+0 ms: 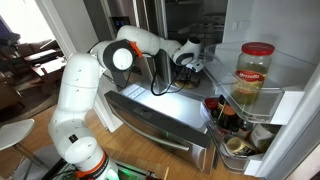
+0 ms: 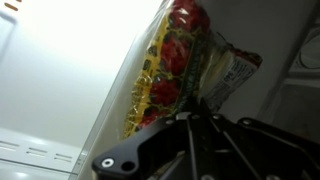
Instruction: Put the packet in the fridge drawer
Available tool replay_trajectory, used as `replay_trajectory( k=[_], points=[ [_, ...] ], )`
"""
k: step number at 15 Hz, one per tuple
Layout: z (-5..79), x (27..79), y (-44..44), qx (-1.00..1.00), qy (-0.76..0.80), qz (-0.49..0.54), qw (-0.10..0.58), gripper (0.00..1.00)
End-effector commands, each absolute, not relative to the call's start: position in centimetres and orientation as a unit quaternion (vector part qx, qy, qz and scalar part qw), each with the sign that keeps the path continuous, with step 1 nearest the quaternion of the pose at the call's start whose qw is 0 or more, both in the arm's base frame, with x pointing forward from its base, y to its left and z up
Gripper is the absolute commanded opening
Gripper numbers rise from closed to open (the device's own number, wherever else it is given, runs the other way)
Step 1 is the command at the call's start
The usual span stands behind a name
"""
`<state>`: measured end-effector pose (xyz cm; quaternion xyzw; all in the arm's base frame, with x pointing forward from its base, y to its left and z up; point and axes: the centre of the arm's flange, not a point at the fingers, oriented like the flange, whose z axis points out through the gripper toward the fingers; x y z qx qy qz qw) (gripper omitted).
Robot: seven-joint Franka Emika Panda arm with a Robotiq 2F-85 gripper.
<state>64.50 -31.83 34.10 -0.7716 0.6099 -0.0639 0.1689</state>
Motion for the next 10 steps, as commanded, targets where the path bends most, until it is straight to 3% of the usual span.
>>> replay_trajectory(
  k=[1,10],
  points=[
    [35.9,62.5,-30.9,-0.773,0.604,-0.047,0.186,0.00],
    [38.3,54.3,-28.8,-0.853,0.497,0.035,0.153,0.00]
  ],
)
